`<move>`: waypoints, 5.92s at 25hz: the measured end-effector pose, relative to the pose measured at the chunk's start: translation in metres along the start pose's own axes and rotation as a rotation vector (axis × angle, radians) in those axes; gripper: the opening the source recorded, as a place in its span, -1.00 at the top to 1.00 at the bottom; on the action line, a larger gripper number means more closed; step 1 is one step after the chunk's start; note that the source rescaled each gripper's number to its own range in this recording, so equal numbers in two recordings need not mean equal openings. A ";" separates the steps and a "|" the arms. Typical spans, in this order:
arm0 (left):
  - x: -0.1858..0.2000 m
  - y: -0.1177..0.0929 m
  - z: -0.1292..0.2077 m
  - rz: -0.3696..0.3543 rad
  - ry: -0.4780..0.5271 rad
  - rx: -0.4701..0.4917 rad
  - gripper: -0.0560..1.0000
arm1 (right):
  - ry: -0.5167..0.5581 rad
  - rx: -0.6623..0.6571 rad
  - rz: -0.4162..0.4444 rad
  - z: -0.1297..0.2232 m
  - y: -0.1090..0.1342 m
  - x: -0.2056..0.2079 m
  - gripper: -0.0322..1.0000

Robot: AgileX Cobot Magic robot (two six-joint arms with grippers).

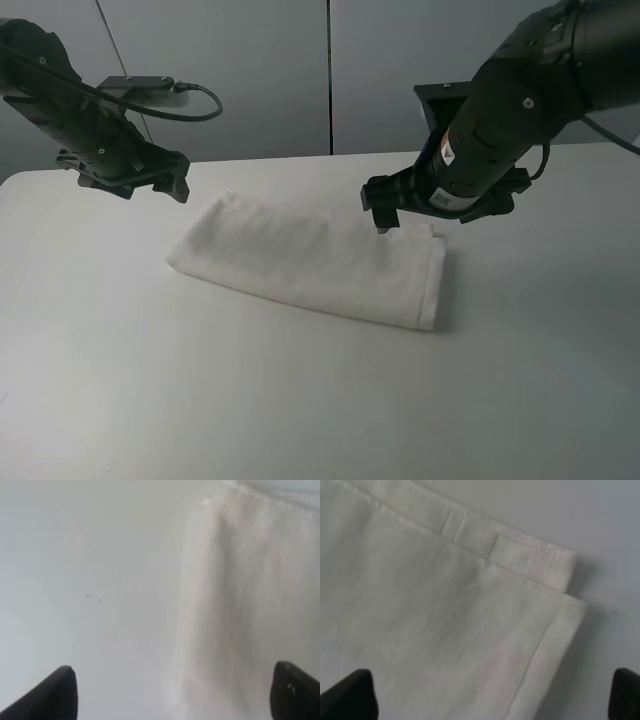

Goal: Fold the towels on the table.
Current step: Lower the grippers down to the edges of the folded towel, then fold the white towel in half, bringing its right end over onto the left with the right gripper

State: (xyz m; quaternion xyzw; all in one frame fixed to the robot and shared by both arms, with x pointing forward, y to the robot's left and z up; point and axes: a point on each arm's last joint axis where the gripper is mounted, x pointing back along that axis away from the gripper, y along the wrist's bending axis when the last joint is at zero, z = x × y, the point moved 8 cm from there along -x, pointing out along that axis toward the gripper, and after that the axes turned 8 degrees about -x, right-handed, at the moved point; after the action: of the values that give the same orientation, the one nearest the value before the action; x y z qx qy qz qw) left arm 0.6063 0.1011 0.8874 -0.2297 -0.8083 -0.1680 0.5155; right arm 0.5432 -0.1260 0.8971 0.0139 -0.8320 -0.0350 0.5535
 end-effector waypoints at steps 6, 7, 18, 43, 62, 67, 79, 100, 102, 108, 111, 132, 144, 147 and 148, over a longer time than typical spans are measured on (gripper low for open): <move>-0.031 0.000 -0.005 0.013 0.144 -0.017 -0.99 | 0.104 -0.048 0.012 0.001 -0.011 0.004 -1.00; -0.036 0.000 -0.005 0.016 0.164 -0.022 -0.99 | 0.111 -0.046 0.016 0.001 -0.012 0.004 -1.00; -0.092 0.003 0.011 0.018 0.311 -0.076 -0.99 | 0.151 -0.022 0.038 0.007 -0.016 -0.002 -1.00; -0.093 0.007 0.011 -0.006 0.320 -0.104 -0.99 | 0.337 -0.200 0.067 0.024 -0.012 -0.093 -1.00; -0.093 0.008 0.011 -0.005 0.317 -0.127 -0.99 | 0.337 -0.217 0.024 0.026 0.000 -0.112 0.85; -0.093 0.008 0.011 -0.003 0.317 -0.127 -0.99 | 0.342 -0.188 0.003 0.027 0.002 -0.112 0.94; -0.093 0.008 0.012 -0.003 0.323 -0.130 -0.99 | 0.309 -0.150 -0.056 0.016 0.009 -0.085 0.94; -0.092 -0.003 0.014 0.061 0.335 -0.123 -0.99 | 0.177 -0.234 -0.589 -0.024 0.094 -0.003 0.94; -0.092 -0.004 0.014 0.064 0.335 -0.121 -0.99 | 0.185 -0.249 -0.615 -0.024 0.099 -0.008 0.94; -0.092 -0.004 0.014 0.066 0.334 -0.123 -0.99 | 0.193 -0.256 -0.703 -0.031 0.120 -0.017 0.94; -0.092 -0.004 0.014 0.069 0.334 -0.134 -0.99 | 0.194 -0.227 -0.736 -0.032 0.136 -0.019 0.94; -0.066 0.036 0.000 0.012 0.340 -0.130 -0.99 | 0.184 -0.231 -0.757 -0.034 0.155 -0.041 0.94; -0.053 0.049 0.005 0.004 0.390 -0.131 -0.99 | 0.070 -0.195 -0.849 -0.051 0.164 -0.031 -0.95; -0.051 0.051 0.009 0.007 0.410 -0.124 -0.99 | 0.058 -0.200 -0.851 -0.054 0.164 -0.031 -0.99; -0.051 0.052 0.010 0.007 0.418 -0.123 -0.99 | 0.056 -0.197 -0.851 -0.054 0.164 -0.031 -1.00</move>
State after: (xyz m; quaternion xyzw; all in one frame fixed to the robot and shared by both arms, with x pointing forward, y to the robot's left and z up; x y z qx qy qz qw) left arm 0.6450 0.1396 0.8389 -0.2235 -0.6714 -0.2592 0.6573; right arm 0.6073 0.0375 0.9014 0.3037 -0.7294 -0.3389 0.5108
